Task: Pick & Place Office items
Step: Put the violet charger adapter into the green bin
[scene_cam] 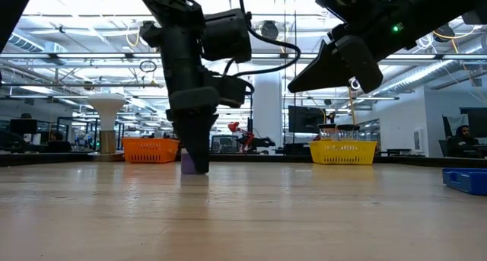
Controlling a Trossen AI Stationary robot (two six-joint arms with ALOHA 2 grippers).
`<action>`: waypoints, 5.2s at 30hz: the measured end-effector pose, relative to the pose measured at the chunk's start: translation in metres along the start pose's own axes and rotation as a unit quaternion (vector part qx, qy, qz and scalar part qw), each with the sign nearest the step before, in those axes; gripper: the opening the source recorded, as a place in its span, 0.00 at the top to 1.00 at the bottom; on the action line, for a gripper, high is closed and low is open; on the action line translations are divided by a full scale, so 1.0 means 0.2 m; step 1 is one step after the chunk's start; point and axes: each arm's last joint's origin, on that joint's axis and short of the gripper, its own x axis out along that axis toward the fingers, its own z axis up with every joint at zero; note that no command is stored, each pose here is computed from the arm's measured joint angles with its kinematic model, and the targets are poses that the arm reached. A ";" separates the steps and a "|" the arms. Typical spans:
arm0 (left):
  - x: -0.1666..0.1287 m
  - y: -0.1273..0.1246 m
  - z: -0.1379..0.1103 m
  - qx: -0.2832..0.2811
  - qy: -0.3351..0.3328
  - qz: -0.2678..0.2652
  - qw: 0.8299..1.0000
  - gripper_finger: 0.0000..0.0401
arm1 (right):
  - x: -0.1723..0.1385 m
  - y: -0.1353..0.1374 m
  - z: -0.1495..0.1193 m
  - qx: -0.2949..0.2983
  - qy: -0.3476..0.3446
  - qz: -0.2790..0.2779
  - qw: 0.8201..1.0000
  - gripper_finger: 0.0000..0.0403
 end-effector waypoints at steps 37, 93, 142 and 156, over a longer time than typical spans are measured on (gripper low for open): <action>-0.01 0.03 -0.36 0.027 -0.187 -0.011 0.982 0.99 | 0.00 0.00 0.01 0.008 -0.007 0.000 1.000 0.95; -0.03 0.09 -0.73 0.046 -0.540 -0.015 0.840 0.94 | 0.48 -0.25 0.26 0.292 0.324 0.105 0.894 0.62; -0.03 0.08 -0.73 0.045 -0.540 -0.016 0.840 0.94 | 0.53 -0.20 0.21 0.274 0.355 0.124 0.885 0.65; -0.03 0.08 -0.73 0.046 -0.540 -0.016 0.840 0.94 | -0.31 -0.06 0.36 0.272 0.434 0.073 0.856 0.63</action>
